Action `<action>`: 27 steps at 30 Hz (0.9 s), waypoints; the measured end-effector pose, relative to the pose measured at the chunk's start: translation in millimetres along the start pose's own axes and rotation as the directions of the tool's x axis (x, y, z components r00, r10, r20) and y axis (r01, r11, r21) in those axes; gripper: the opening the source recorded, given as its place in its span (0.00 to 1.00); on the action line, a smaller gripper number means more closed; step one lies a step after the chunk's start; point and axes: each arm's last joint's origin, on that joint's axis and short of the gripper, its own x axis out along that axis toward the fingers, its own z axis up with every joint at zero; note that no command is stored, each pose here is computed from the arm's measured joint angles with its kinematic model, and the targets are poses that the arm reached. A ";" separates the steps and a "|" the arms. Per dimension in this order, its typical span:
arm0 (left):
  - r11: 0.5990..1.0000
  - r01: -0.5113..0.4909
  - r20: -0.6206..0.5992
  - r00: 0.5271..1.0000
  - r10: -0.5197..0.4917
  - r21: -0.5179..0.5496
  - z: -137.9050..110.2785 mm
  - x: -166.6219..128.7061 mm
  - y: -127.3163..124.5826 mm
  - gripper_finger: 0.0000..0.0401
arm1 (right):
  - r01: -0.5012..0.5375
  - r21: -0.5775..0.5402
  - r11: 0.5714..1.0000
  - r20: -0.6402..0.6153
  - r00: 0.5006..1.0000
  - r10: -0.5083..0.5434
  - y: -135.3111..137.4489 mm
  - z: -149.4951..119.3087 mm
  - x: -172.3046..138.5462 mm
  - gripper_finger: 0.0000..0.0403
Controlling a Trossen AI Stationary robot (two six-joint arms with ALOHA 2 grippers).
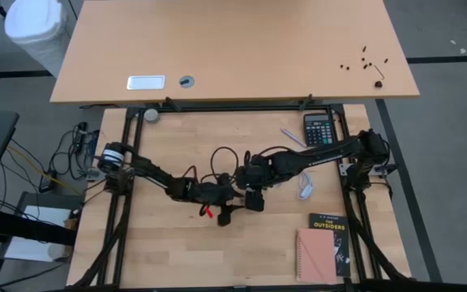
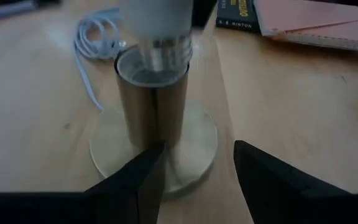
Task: Screw lightbulb
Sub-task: Insert the light bulb into the lamp
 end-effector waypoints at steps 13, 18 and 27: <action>0.996 -0.069 0.063 0.996 0.066 0.051 0.1 3.7 1.7 0.74 | 0.007 -0.021 1.000 -0.025 1.000 -0.008 -5.0 3.8 19.0 0.65; 0.988 -0.147 0.087 0.986 0.144 0.040 -11.2 15.3 5.5 0.78 | 0.016 -0.031 0.999 0.007 1.000 -0.016 -4.8 6.6 20.0 0.65; 0.980 -0.195 0.071 0.979 0.192 0.044 -17.1 33.4 11.6 0.71 | 0.017 -0.052 0.998 0.021 1.000 -0.016 -1.8 6.9 20.1 0.65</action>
